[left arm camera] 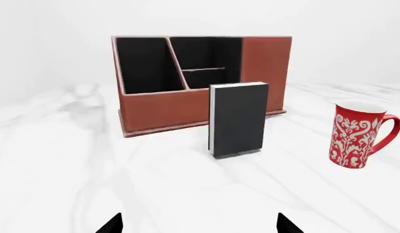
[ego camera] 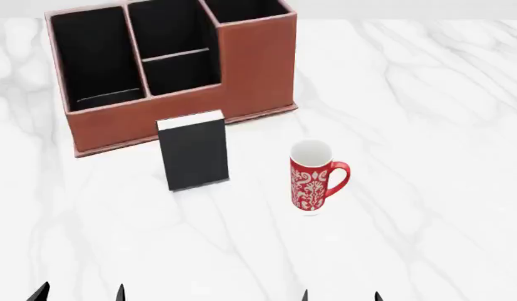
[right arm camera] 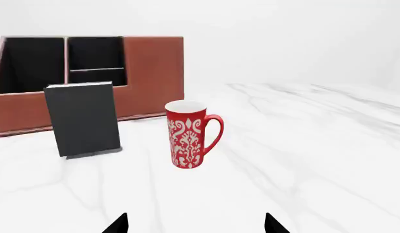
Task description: Pick up the book and place it in the front compartment of the caddy.
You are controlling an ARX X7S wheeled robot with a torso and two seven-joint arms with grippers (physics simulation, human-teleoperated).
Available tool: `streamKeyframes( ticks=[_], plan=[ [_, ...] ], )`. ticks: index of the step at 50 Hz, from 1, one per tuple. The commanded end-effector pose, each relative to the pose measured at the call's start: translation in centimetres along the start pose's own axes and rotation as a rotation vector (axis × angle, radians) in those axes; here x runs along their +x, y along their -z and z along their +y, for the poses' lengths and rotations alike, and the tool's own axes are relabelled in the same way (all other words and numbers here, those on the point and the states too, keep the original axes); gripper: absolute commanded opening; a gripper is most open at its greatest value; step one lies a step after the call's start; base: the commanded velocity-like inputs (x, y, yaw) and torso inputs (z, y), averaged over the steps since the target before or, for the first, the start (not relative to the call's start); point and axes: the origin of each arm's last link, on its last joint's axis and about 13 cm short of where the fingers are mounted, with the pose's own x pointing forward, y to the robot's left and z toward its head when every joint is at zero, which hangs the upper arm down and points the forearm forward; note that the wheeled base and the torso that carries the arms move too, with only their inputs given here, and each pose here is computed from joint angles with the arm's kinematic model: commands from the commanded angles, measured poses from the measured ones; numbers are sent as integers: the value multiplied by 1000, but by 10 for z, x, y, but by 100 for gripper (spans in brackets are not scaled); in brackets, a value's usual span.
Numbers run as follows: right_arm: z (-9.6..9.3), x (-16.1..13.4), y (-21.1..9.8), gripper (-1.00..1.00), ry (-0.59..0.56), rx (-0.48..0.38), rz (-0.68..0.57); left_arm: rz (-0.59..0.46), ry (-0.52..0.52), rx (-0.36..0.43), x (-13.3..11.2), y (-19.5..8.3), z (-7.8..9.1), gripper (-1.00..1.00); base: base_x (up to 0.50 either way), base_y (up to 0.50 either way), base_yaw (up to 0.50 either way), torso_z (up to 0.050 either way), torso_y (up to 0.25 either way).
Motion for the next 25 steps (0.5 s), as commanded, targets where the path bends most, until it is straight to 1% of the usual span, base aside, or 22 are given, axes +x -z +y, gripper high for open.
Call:
streamKeyframes(
  ticks=[1,9,11,13,14,16,17,20,22,24,25],
  plan=[
    [1,-1,-2,100,-6,1,-1,-2,-1,1,0,-1,0,100,0,0,0,0,0],
    [0,-2,-9,100,6,-4,-22,-7,8,3,-1,-8,1,100,0,0,0,0,0],
    [0,-5,-15,100,10,-9,-33,-14,16,-9,-2,-18,2,100,0,0,0,0,0],
    [-2,-8,-21,100,18,-6,-45,-15,17,-38,-3,-27,3,100,0,0,0,0,0],
    [-4,-11,-27,100,24,-16,-57,-28,29,-41,-4,-36,3,100,0,0,0,0,0],
    [-8,-14,-38,100,42,-5,-81,-39,35,-43,-4,-50,4,100,0,0,0,0,0],
    [-10,-16,-44,100,51,-7,-91,-44,43,-20,-3,-58,4,100,0,0,0,0,0],
    [-16,-21,-57,100,91,-12,-124,-74,34,-27,3,-75,4,100,0,0,0,0,0],
    [-20,-26,-64,100,108,-11,-160,-92,31,-36,8,-80,4,100,0,0,0,0,0],
    [-24,-28,-72,100,134,-44,-194,-103,41,-37,14,-81,4,100,0,0,0,0,0],
    [-26,-29,-74,100,145,-23,-208,-112,39,-34,15,-82,4,100,0,0,0,0,0]
  ],
)
